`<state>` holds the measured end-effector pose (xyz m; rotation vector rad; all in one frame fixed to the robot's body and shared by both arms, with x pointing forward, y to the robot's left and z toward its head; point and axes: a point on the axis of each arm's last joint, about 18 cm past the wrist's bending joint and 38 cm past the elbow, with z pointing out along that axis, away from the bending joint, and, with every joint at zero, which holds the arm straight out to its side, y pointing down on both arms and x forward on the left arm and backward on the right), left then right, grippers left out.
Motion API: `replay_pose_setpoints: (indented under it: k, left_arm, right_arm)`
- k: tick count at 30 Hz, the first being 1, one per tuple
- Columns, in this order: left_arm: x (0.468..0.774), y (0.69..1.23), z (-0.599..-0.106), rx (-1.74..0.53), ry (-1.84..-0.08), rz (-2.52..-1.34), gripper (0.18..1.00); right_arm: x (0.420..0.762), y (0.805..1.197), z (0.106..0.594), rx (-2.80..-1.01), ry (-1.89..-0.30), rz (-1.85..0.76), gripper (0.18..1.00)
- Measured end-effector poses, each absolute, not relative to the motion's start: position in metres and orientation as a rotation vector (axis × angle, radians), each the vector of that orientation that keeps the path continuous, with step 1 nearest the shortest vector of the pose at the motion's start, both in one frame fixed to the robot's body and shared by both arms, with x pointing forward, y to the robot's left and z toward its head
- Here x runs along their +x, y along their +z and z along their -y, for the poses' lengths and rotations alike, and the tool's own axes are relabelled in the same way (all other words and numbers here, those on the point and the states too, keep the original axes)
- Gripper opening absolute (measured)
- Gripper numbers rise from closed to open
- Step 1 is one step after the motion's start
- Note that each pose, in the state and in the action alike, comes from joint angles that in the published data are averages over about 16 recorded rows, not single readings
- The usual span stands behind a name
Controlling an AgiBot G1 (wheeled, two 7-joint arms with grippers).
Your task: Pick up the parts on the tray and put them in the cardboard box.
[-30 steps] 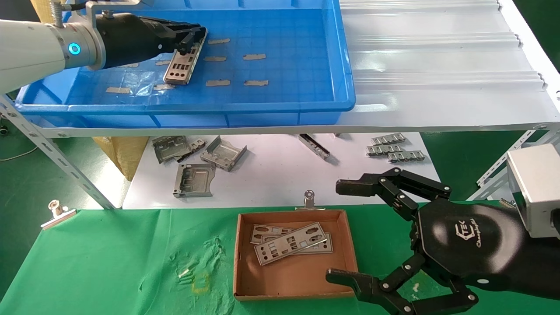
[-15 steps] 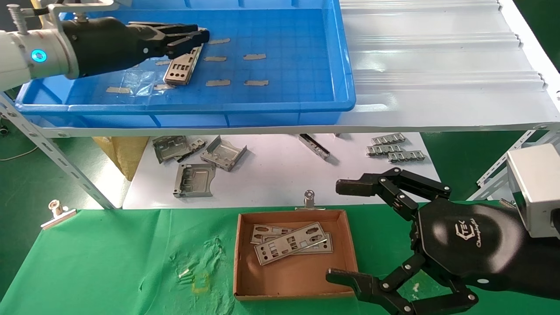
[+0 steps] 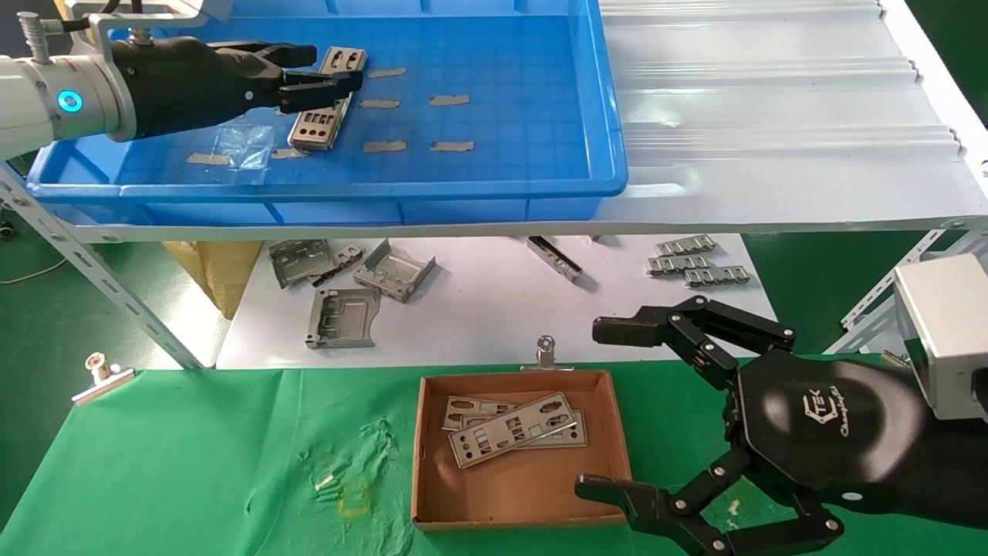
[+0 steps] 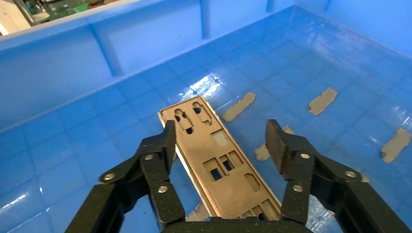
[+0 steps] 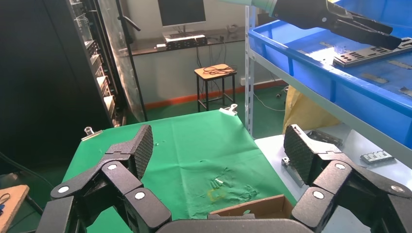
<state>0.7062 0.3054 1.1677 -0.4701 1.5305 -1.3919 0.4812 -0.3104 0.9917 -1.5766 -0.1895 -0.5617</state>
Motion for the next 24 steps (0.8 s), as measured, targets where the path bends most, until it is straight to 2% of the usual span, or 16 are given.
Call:
replay_pose_setpoints:
  k: [6,12,18,24]
  left_arm:
    - [0.7090,1.1652,-0.3042,-0.487,-1.381,-1.537,0.710]
    - [0.7109,1.1634,-0.3026,-0.496,-1.379,-1.540,0.778]
    - [0.7118,1.1624,-0.3015,-0.499,-1.380,-1.541,0.762]
    - [0.7126,1.1619,-0.3019,-0.503,-1.377,-1.539,0.692]
  right_arm:
    - [0.4812,0.9917,0.3104,-1.577,-0.562,0.190,1.000]
    - [0.4812,0.9917,0.3104,-1.577,-0.562,0.190,1.000]
    - [0.4812,0.9917,0.3104,-1.577,-0.562,0.190,1.000]
    - [0.4812,0.9917,0.3104,-1.577,-0.562,0.190,1.000]
